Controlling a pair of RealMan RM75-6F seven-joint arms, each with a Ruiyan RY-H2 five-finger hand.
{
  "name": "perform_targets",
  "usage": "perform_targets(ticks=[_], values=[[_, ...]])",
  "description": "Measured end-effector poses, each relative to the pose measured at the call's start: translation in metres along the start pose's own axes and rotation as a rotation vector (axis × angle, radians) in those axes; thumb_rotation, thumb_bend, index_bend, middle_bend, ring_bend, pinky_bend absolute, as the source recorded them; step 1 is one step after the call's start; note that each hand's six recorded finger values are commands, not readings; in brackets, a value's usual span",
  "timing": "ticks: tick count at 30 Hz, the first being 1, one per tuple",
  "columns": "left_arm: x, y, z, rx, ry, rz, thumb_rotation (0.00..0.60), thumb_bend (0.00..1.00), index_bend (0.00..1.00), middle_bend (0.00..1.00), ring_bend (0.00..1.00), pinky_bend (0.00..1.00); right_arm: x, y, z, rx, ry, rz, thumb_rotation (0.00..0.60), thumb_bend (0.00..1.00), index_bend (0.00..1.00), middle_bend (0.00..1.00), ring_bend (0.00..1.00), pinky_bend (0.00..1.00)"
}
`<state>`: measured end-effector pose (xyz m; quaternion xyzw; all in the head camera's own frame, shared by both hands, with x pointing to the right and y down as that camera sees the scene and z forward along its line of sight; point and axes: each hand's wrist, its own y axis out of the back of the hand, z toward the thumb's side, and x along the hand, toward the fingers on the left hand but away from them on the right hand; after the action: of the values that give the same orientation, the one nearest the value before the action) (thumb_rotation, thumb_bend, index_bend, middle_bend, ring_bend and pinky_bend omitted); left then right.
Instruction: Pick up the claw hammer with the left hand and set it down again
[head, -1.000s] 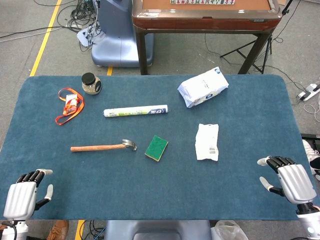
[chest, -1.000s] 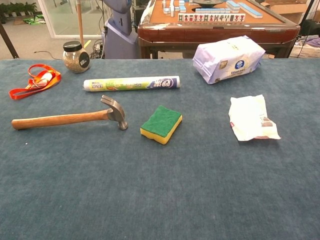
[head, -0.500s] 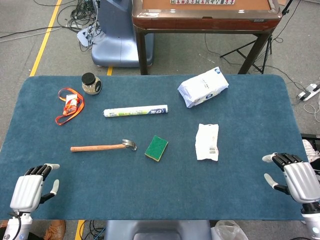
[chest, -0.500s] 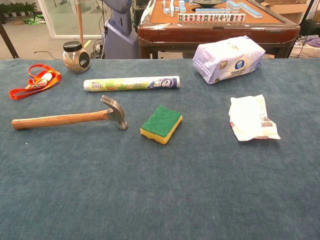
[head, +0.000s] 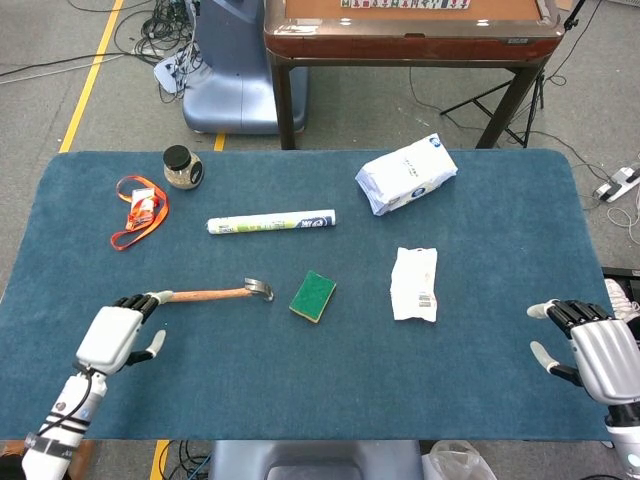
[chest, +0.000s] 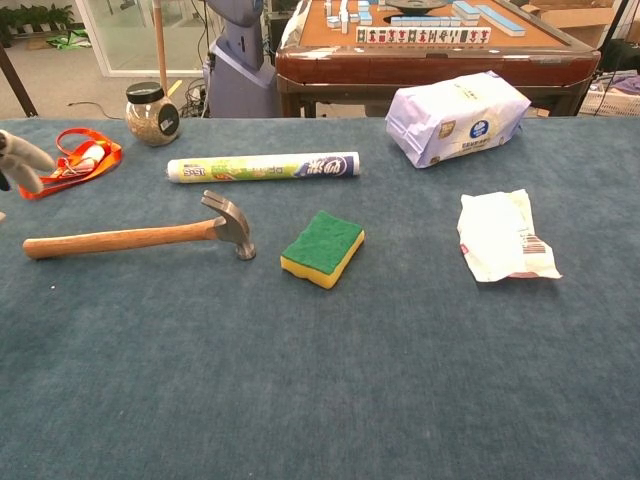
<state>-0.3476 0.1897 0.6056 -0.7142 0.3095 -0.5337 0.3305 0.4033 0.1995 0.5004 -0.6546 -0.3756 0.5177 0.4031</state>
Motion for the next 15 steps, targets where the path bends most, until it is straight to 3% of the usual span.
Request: perform_targets(ticks=[5, 15], values=[[0.032, -0.008, 0.009, 0.017, -0.013, -0.087, 0.600, 0.40, 0.10, 0.15, 0.15, 0.26, 0.004, 0.001, -0.002, 0.000, -0.008, 0.003, 0.600, 0.28, 0.39, 0.43, 0.36, 0.43], [0.084, -0.026, 0.022, 0.056, 0.012, -0.217, 0.600, 0.40, 0.10, 0.15, 0.09, 0.19, 0.009, 0.000, -0.007, -0.003, -0.022, 0.010, 0.600, 0.28, 0.39, 0.43, 0.36, 0.43]])
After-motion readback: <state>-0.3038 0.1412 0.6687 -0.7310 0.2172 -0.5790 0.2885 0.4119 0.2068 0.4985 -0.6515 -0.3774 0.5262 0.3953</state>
